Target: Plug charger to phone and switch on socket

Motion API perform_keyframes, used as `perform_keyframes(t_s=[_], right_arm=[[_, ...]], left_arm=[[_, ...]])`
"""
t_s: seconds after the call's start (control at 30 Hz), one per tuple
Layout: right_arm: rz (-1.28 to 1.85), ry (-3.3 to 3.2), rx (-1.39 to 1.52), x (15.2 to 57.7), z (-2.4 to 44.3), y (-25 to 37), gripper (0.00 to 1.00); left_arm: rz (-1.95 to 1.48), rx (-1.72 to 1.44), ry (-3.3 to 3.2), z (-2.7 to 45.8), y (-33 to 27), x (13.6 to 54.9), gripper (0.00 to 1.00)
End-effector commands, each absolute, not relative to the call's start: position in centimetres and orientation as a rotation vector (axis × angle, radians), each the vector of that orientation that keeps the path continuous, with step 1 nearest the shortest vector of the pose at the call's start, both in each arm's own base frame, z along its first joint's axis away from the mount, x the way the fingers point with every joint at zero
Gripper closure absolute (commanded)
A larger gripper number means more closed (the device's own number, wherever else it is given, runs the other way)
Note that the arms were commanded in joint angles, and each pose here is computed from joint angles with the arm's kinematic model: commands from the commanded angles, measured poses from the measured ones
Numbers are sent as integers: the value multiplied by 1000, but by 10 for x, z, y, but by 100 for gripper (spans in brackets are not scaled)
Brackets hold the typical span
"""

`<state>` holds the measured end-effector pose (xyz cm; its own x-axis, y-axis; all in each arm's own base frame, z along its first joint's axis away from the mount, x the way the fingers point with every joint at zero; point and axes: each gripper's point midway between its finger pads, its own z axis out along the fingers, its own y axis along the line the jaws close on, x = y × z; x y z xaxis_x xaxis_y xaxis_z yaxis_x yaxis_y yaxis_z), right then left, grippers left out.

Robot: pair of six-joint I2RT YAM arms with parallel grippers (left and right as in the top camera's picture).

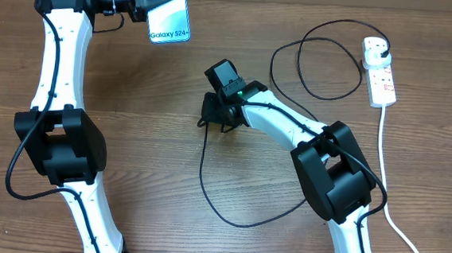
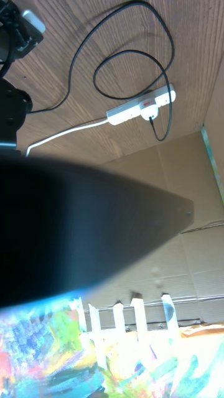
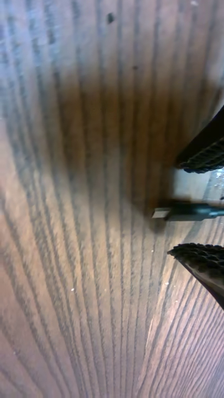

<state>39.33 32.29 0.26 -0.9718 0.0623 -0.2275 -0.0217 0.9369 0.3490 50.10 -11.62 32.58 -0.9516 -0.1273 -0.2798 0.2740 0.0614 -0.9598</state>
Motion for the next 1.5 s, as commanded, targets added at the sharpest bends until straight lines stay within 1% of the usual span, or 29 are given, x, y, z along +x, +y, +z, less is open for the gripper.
perform_keyframes(t_s=[0.0,0.07,0.17,0.27,0.33,0.37,0.4,0.63,0.83,1.07,1.13,1.17,1.23,1.37,1.47], right_arm=[[339,3058,-16,356,-81,291,63],[396,3083,-24,349,-80,297,64],[393,3103,-20,344,-81,298,65],[379,3120,-6,340,-81,296,68],[371,3126,-5,339,-82,295,73],[363,3127,-3,339,-82,294,78],[360,3131,-1,338,-82,293,80],[317,3159,33,332,-83,287,78],[261,3159,-11,324,-85,290,74],[182,3151,18,322,-86,285,73],[161,3146,38,323,-88,282,77],[161,3146,44,323,-88,282,85],[159,3149,55,323,-89,282,96],[231,3163,26,323,-82,293,96],[321,3179,-41,327,-66,307,96]], left_arm=[[-1986,228,2009,342,-118,491,96],[-1986,228,2009,342,-118,491,96],[-1986,228,2009,342,-118,491,96],[-1986,228,2009,342,-118,491,96],[-1985,228,2009,342,-117,491,96],[-1985,228,2009,342,-117,491,96],[-1985,228,2009,342,-117,491,96],[-1986,228,2009,342,-118,491,95],[-1985,228,2008,342,-117,491,96],[-1985,228,2008,342,-117,491,96],[-1985,228,2008,342,-117,491,96],[-1985,228,2008,342,-117,491,96],[-1985,228,2008,342,-117,491,96],[-1985,228,2008,342,-117,491,96],[-1985,228,2008,342,-117,491,96]])
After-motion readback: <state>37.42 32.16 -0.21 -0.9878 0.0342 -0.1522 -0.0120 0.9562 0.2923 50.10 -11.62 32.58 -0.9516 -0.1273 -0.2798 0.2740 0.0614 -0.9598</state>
